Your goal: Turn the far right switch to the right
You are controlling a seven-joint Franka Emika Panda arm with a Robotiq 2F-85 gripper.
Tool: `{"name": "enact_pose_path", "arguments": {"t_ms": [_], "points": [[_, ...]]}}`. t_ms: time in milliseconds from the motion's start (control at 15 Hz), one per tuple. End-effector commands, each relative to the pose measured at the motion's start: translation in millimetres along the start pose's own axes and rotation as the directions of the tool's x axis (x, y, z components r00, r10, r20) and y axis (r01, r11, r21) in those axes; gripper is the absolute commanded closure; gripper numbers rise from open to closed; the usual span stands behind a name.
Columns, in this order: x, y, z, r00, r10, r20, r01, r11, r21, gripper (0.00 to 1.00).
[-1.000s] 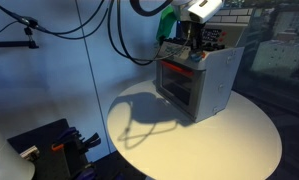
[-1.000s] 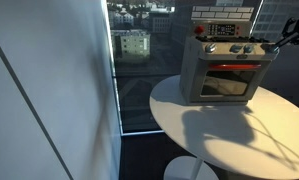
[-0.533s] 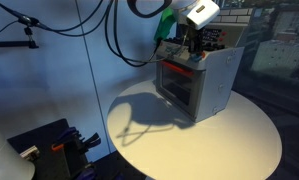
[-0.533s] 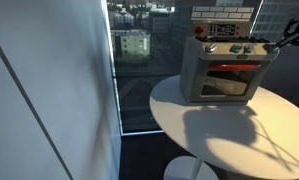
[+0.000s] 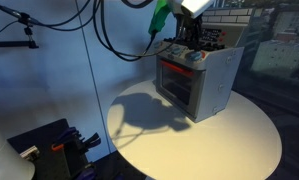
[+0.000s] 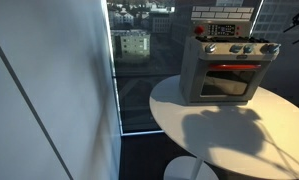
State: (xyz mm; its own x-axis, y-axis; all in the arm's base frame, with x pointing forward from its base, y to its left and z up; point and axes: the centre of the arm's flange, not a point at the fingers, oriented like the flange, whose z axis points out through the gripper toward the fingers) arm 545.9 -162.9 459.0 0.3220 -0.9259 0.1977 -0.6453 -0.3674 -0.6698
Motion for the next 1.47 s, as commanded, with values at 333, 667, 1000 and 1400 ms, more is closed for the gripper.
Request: {"name": "enact_pose_path", "arguments": {"t_ms": [333, 667, 1000, 1400], "points": [[-22, 33, -52, 0.994, -0.089, 0.069, 0.09, 0.996, -0.016, 0.0], [-27, 48, -78, 0.973, -0.169, 0.158, 0.184, 0.979, -0.084, 0.0], [-28, 59, -105, 0.924, -0.261, 0.28, 0.316, 0.933, -0.172, 0.0], [-35, 64, -132, 0.866, -0.33, 0.376, 0.441, 0.859, -0.261, 0.0]]}}
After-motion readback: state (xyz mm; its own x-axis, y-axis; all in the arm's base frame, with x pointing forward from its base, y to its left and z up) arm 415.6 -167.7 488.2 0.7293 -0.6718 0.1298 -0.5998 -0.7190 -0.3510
